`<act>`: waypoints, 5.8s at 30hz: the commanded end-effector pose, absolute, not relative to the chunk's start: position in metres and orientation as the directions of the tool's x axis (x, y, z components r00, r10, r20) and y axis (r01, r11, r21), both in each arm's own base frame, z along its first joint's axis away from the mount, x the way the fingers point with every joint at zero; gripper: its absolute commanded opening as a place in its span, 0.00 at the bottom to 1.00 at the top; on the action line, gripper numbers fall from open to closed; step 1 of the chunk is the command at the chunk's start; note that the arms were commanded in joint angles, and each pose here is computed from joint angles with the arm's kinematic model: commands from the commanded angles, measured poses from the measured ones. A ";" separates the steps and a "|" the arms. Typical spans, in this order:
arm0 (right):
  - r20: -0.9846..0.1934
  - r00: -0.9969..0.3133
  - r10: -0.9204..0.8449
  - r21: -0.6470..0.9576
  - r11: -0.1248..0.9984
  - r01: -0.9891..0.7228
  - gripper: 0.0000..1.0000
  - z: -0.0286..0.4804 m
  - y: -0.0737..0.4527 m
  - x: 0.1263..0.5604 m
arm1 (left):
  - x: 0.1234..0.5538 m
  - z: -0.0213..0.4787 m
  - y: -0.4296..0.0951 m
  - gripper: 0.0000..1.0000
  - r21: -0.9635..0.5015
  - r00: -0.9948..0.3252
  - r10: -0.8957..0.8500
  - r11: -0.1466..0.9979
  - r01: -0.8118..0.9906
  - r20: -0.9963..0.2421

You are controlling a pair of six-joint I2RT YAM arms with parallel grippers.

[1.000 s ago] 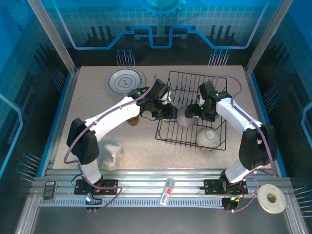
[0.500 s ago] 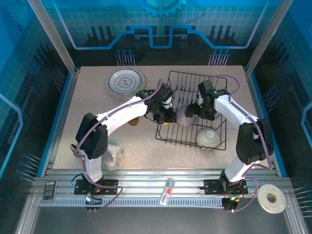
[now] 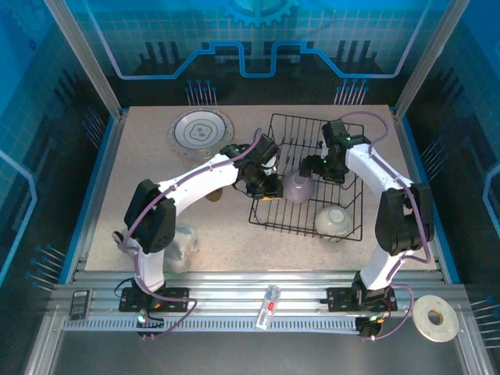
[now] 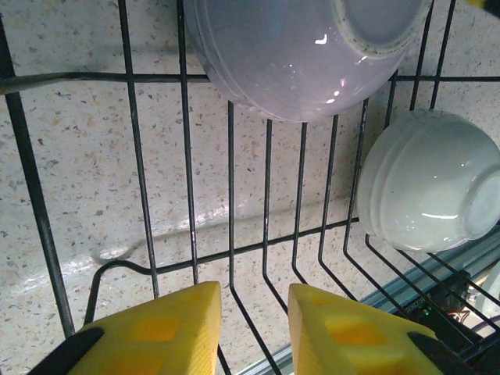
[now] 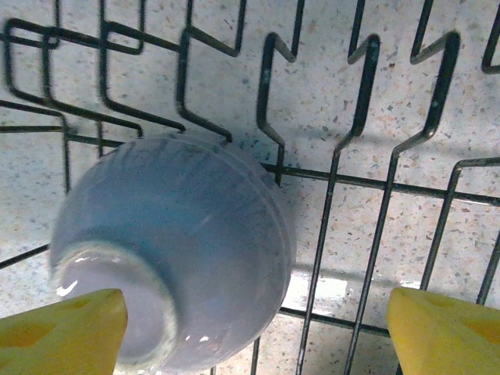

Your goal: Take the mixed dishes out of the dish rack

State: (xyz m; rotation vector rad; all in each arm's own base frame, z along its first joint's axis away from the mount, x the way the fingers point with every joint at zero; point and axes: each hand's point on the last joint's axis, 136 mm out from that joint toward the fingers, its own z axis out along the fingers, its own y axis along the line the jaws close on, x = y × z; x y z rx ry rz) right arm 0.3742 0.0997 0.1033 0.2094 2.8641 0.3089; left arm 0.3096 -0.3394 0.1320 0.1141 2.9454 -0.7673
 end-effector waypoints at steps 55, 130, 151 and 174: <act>-0.062 -0.940 0.336 0.421 0.863 0.281 0.70 0.050 0.078 0.319 | 0.304 0.123 -0.334 0.73 -0.522 -0.998 0.012 0.852 0.045 -0.068; 0.008 -0.921 0.390 0.496 0.798 0.343 0.20 0.037 0.080 0.311 | 0.314 0.085 -0.343 0.99 -0.593 -0.996 -0.073 0.801 -0.084 0.043; -0.106 -0.930 0.351 0.546 0.802 0.241 0.53 0.100 0.085 0.331 | 0.315 0.095 -0.352 0.99 -0.619 -0.997 -0.073 0.782 -0.076 0.030; -0.195 -0.948 0.252 0.534 0.838 0.113 0.78 0.133 0.110 0.317 | 0.302 0.143 -0.346 0.99 -0.673 -0.996 -0.077 0.739 -0.029 -0.041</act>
